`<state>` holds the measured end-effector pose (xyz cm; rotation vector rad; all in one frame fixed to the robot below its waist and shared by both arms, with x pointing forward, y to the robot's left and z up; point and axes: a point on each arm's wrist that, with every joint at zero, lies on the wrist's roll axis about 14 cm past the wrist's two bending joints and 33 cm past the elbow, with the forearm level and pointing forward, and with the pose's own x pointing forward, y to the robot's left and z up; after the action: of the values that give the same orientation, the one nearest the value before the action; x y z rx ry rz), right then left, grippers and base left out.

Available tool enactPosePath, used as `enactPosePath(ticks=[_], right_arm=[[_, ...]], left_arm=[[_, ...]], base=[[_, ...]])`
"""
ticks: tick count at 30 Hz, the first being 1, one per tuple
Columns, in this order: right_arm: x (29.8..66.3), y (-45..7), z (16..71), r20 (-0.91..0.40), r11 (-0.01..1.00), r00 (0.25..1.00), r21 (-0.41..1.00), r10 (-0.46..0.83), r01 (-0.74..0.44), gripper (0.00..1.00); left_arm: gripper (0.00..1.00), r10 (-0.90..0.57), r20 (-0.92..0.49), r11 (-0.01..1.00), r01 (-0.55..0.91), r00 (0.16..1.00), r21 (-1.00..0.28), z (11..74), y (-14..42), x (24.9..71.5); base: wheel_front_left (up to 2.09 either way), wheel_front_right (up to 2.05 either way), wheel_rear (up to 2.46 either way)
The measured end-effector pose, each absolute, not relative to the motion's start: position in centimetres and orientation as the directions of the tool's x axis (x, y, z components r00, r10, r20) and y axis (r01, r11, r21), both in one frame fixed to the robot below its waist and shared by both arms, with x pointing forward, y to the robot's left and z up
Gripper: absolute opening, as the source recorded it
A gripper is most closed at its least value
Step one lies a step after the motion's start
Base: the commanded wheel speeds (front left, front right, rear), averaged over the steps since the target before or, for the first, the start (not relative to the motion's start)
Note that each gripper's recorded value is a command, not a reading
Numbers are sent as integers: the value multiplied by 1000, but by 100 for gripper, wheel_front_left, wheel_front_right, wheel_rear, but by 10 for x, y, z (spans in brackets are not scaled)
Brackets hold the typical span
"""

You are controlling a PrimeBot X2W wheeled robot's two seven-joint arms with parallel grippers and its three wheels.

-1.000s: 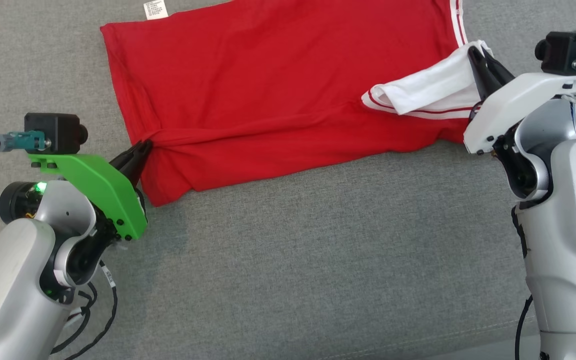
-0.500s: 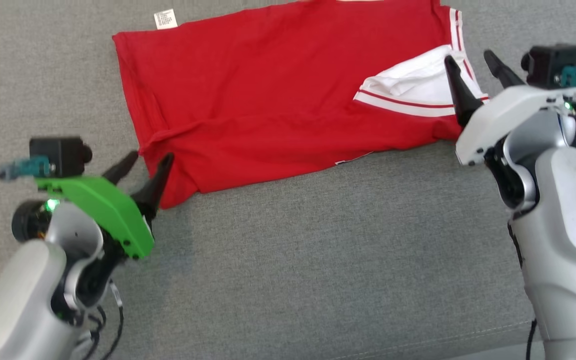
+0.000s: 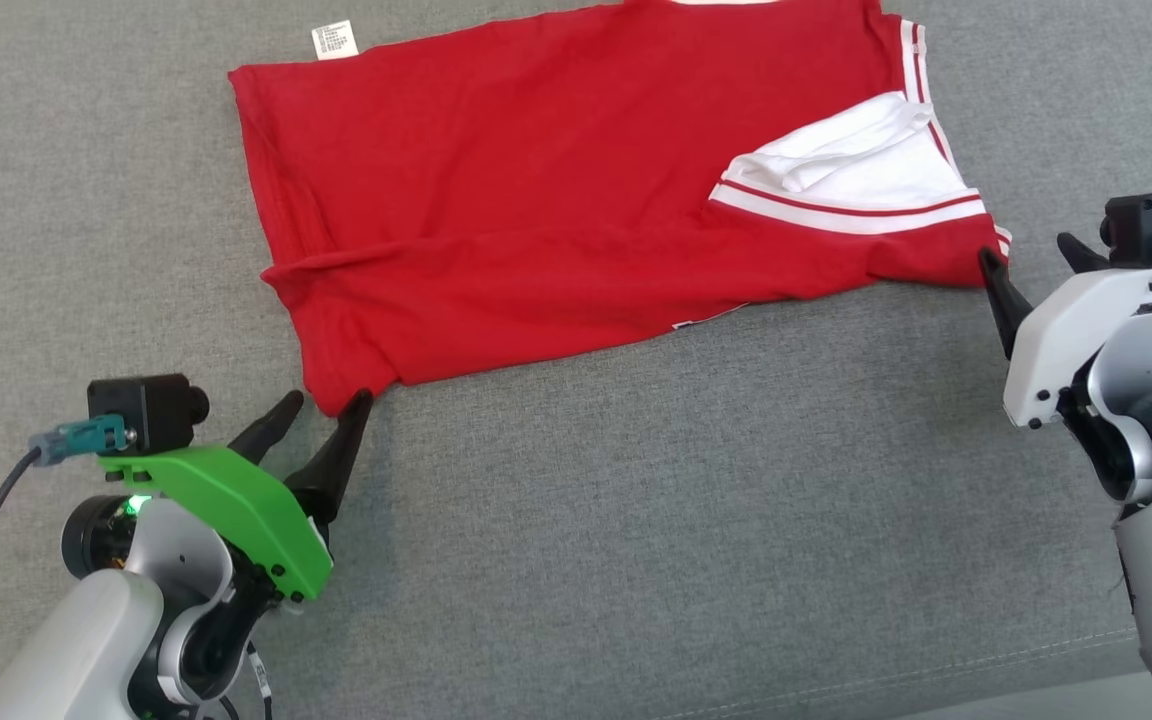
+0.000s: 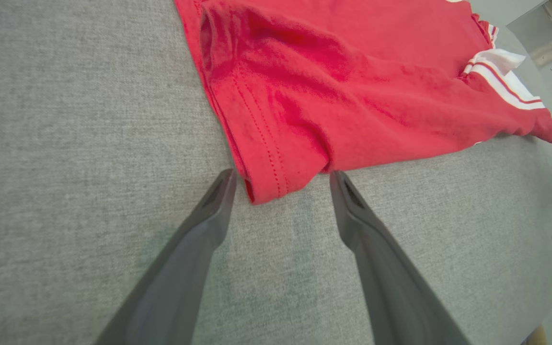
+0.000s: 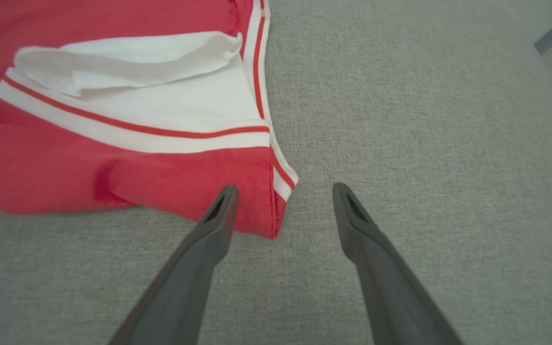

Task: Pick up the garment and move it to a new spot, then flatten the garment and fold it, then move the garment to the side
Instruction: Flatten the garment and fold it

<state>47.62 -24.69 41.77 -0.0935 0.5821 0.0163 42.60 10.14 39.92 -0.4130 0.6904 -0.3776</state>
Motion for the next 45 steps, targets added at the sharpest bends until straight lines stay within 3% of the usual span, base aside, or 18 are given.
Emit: enactPosePath(ticks=[4, 13, 14, 16, 17, 19, 20, 21, 22, 33, 45], right_arm=[[474, -238, 403, -613, 996, 790, -67, 10, -65, 100], [480, -229, 397, -638, 996, 769, -41, 31, -74, 100], [480, -229, 395, -643, 997, 765, -35, 33, -72, 100], [481, -228, 392, -650, 997, 759, -32, 35, -73, 98], [481, -228, 391, -653, 997, 757, -32, 35, -74, 90], [484, -228, 389, -656, 997, 754, -31, 36, -75, 71], [484, -227, 389, -657, 997, 753, -29, 38, -75, 49], [485, -226, 388, -659, 997, 751, -26, 40, -76, 18], [486, -225, 387, -660, 997, 750, -22, 45, -78, 0], [485, -236, 418, -622, 998, 780, 43, 67, -51, 0], [409, -264, 431, -695, 994, 714, 112, 85, -9, 0]], left_arm=[[100, -465, -554, 857, 195, 690, -476, 391, 101, 429], [100, -485, -571, 850, 202, 662, -487, 382, 95, 431], [96, -488, -571, 849, 205, 661, -488, 381, 95, 432], [64, -491, -574, 847, 206, 655, -490, 379, 95, 433], [49, -491, -575, 848, 206, 655, -489, 378, 96, 434], [32, -487, -576, 850, 205, 656, -485, 377, 98, 438], [2, -487, -577, 850, 205, 655, -485, 377, 98, 439], [0, -489, -578, 850, 208, 653, -484, 376, 99, 440], [0, -491, -579, 850, 211, 651, -483, 376, 99, 441], [0, -557, -572, 815, 263, 602, -517, 395, 105, 420], [0, -631, -545, 748, 247, 552, -616, 414, 90, 337]], base=[[0, 0, 0], [0, 0, 0], [0, 0, 0], [0, 0, 0], [0, 0, 0], [0, 0, 0], [0, 0, 0], [0, 0, 0], [0, 0, 0], [0, 0, 0], [0, 0, 0]])
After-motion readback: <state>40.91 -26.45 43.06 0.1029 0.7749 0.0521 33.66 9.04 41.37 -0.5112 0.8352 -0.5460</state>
